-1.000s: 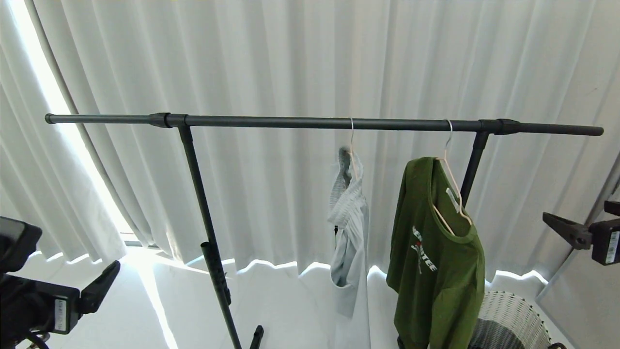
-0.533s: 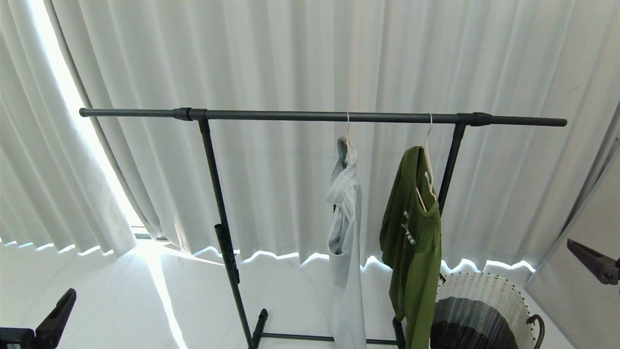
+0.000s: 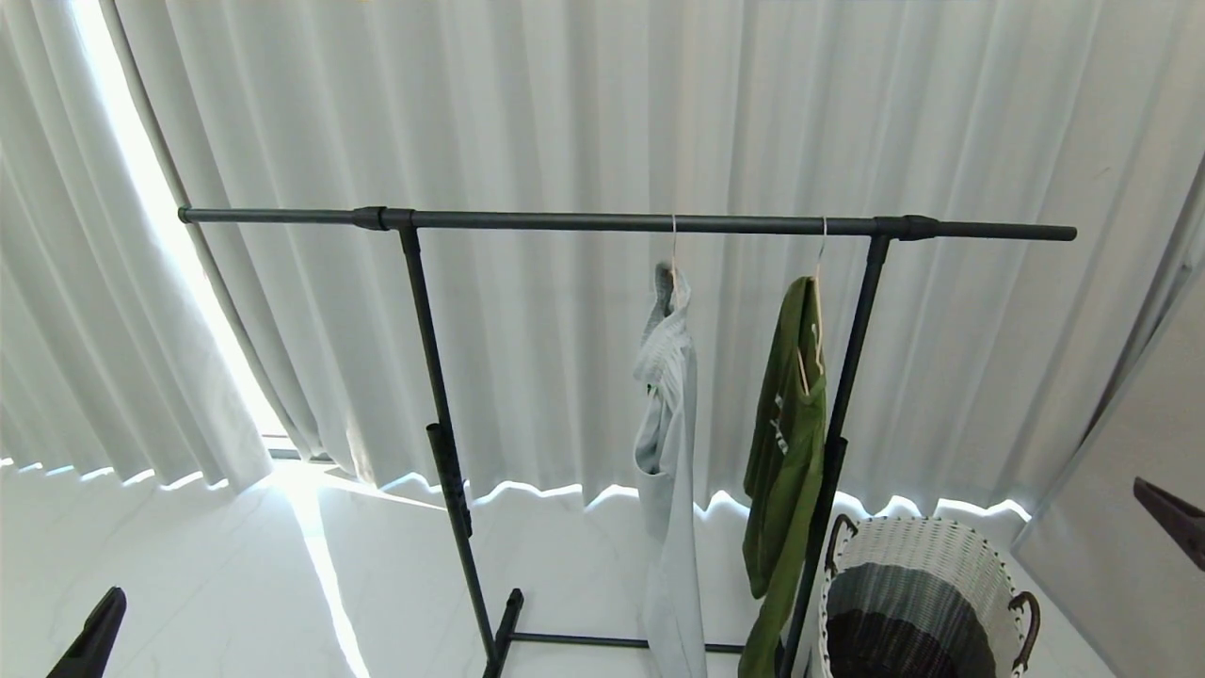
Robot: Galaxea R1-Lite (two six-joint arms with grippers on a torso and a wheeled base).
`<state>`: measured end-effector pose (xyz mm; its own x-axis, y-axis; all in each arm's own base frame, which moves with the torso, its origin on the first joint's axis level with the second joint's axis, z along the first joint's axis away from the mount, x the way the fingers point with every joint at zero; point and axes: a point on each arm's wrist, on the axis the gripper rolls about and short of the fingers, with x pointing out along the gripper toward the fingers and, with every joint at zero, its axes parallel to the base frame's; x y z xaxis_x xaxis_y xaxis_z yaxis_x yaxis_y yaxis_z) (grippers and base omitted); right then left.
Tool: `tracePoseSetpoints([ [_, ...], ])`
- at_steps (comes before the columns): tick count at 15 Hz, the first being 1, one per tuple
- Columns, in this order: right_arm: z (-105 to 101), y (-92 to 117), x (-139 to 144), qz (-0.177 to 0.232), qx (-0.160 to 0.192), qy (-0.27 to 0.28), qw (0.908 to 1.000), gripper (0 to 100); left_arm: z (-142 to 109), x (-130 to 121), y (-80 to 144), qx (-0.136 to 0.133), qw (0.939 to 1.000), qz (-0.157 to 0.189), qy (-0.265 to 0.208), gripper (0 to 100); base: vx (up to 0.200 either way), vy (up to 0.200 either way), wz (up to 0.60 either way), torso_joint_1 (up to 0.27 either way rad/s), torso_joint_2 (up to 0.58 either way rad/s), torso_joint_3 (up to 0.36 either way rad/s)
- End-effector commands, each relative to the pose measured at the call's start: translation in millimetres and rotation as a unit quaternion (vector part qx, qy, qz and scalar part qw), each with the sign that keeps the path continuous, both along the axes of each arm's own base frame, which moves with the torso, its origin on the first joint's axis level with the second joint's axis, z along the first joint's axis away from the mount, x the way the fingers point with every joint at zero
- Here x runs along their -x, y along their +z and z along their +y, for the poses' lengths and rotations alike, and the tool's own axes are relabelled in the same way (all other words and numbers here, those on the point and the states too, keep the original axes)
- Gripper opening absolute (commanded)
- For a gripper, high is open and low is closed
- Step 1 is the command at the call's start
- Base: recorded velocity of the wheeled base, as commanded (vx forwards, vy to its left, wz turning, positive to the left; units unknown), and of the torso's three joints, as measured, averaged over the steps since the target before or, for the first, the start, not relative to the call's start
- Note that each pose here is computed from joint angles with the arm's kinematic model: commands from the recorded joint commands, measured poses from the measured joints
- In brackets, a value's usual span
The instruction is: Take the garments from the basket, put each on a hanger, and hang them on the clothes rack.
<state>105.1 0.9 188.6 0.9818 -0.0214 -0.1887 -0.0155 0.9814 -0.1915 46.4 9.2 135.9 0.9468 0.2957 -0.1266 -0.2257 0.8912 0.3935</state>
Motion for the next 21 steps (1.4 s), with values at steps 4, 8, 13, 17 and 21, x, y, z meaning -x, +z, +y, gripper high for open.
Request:
tracePoseSetpoints([
  [4,-3.8,1.7,16.2,-0.03,0.012,-0.016,0.9993,100,-2.8,25.0,-18.0,-0.002,0.9991,-0.043,-0.005,100,0.0,0.0,0.0,0.0,0.0,0.0],
  [8,-3.2,2.2,36.6,-0.068,0.026,-0.014,0.9973,100,-8.0,62.1,-47.5,0.021,0.9957,-0.08,-0.042,100,0.0,0.0,0.0,0.0,0.0,0.0],
  [13,-2.7,4.6,58.7,-0.108,0.027,-0.015,0.9937,100,-7.0,62.0,-50.6,0.088,0.9927,-0.082,-0.013,100,0.0,0.0,0.0,0.0,0.0,0.0],
  [17,-2.0,-3.2,86.2,-0.12,0.026,-0.014,0.9924,100,-7.2,61.9,-50.7,0.12,0.9886,-0.089,-0.015,100,0.0,0.0,0.0,0.0,0.0,0.0],
  [21,-1.4,-17.9,110.8,-0.111,0.025,-0.013,0.9934,100,-11.2,61.5,-56.1,0.146,0.9827,-0.055,-0.1,100,0.0,0.0,0.0,0.0,0.0,0.0],
])
